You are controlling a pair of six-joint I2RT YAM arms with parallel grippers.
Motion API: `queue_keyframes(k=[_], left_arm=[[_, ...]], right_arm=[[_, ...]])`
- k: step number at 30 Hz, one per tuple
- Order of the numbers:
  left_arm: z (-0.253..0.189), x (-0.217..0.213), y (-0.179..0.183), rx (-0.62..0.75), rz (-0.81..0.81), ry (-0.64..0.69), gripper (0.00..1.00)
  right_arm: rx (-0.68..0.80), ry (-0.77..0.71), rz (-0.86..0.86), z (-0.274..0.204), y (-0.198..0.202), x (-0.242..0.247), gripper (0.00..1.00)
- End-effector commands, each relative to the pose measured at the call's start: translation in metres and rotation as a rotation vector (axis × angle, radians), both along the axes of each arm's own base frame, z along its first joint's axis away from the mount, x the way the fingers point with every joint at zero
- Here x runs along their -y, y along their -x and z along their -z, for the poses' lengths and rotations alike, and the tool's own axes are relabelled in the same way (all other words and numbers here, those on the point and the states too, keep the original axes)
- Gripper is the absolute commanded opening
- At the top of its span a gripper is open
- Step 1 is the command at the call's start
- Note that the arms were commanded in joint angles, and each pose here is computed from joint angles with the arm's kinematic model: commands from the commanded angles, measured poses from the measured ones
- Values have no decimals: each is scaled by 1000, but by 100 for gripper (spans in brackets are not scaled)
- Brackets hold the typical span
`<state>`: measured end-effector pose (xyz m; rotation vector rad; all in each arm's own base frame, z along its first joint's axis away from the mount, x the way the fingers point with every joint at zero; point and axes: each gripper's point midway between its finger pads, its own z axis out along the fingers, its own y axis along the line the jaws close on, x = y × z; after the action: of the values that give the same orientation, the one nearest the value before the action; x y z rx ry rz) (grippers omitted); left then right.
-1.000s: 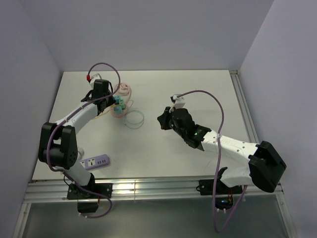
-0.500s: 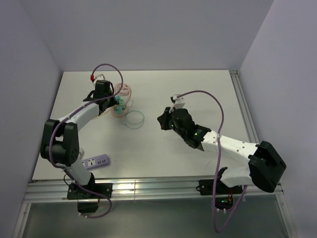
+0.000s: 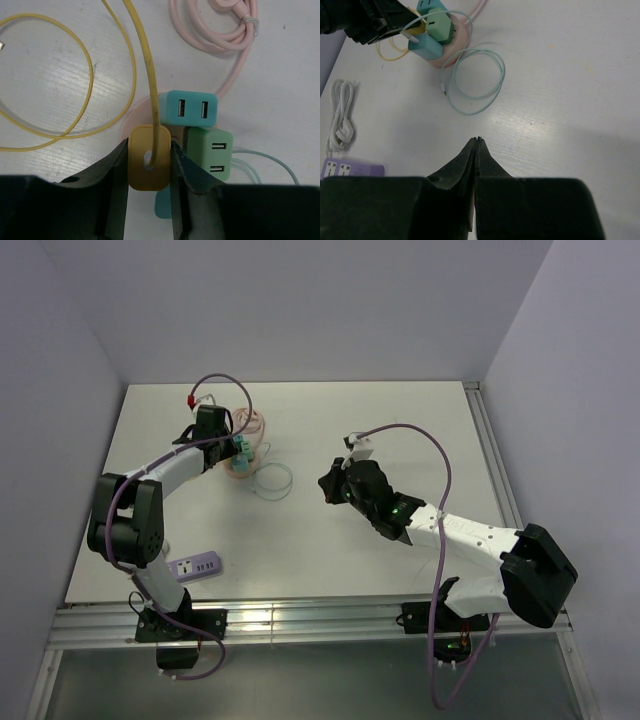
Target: Insert the plug
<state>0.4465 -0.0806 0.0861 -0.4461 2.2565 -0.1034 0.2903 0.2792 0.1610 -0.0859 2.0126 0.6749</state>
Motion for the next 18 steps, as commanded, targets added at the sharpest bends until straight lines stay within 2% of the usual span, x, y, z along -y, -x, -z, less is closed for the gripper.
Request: queue_keyframes(k=[1, 18], left_arm=[[-3, 2, -3, 22, 8, -13, 0], [4, -2, -4, 36, 6, -67, 0]], right_arm=[[12, -21, 10, -4, -4, 1, 0], [1, -25, 3, 0, -4, -1, 0]])
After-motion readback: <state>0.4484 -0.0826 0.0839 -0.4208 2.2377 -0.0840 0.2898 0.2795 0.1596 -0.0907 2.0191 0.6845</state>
